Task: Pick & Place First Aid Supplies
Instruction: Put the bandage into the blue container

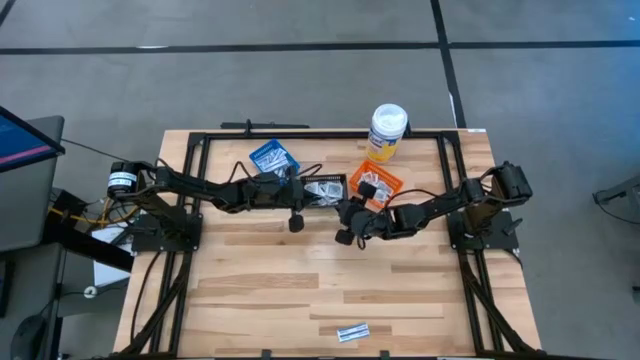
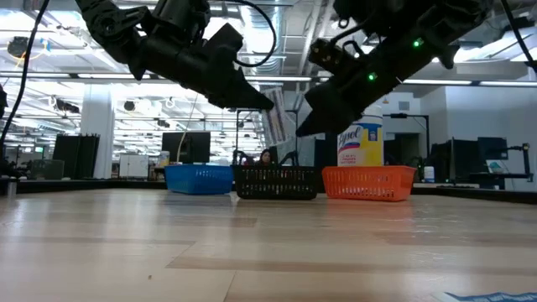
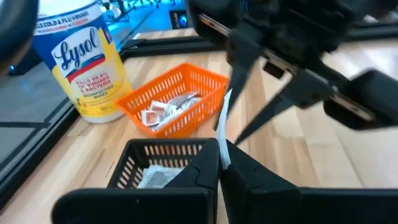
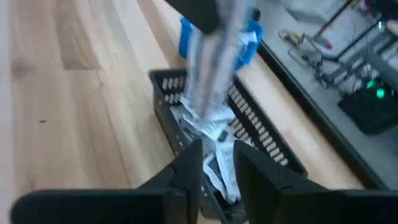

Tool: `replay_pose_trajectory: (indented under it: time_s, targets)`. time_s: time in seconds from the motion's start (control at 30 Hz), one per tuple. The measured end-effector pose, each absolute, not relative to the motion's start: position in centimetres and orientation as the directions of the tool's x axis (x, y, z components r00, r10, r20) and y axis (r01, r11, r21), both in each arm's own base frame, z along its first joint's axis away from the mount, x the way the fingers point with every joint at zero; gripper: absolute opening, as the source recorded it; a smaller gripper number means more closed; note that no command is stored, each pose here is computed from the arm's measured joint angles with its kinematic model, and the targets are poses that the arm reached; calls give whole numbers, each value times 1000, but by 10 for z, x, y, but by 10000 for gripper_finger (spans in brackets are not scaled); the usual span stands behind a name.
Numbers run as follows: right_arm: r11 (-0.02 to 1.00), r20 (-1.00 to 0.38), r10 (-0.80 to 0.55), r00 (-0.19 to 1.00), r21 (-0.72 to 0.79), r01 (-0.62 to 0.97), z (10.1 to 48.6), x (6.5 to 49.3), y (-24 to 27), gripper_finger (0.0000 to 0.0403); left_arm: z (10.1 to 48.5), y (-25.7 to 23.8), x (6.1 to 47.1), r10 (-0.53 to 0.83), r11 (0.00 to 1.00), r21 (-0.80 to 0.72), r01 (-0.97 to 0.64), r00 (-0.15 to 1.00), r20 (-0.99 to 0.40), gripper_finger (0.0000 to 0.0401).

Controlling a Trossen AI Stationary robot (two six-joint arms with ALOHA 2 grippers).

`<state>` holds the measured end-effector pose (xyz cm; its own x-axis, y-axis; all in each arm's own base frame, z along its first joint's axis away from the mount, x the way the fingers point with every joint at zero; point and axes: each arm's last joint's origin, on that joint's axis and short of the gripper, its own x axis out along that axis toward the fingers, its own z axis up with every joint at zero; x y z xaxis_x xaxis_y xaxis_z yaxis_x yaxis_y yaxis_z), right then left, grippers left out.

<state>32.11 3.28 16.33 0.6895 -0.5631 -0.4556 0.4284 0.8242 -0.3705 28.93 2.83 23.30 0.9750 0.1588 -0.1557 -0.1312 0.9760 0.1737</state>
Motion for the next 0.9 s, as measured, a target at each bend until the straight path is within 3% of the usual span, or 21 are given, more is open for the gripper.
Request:
replay_pose_trajectory:
  time_s: [0.13, 0.23, 0.37, 0.47, 0.57, 0.67, 0.77, 0.9]
  targets:
    - [822, -479, -569, 669, -318, 472, 161, 320, 29, 109, 231, 29, 289, 185, 960, 240, -141, 967, -172, 6]
    - [839, -496, -541, 679, -267, 474, 160, 320, 28, 123, 234, 34, 286, 363, 905, 296, -306, 918, -160, 7]
    - [864, -520, -499, 693, -241, 442, 159, 320, 28, 132, 237, 46, 272, 701, 695, 389, -605, 692, -175, 8]
    - [868, -526, -493, 693, -240, 435, 159, 320, 28, 134, 234, 59, 254, 825, 560, 473, -680, 510, -244, 6]
    - [868, -526, -493, 693, -240, 435, 159, 320, 28, 133, 235, 74, 239, 811, 582, 363, -727, 487, -325, 8]
    - [868, -526, -493, 693, -239, 435, 159, 320, 28, 131, 235, 88, 230, 659, 728, 157, -668, 617, -430, 12]
    - [868, -525, -493, 694, -238, 436, 159, 320, 28, 128, 239, 102, 225, 480, 839, -21, -544, 757, -443, 10]
    - [868, -525, -492, 694, -238, 436, 159, 320, 28, 128, 238, 124, 215, 547, 786, -18, -617, 711, -442, 7]
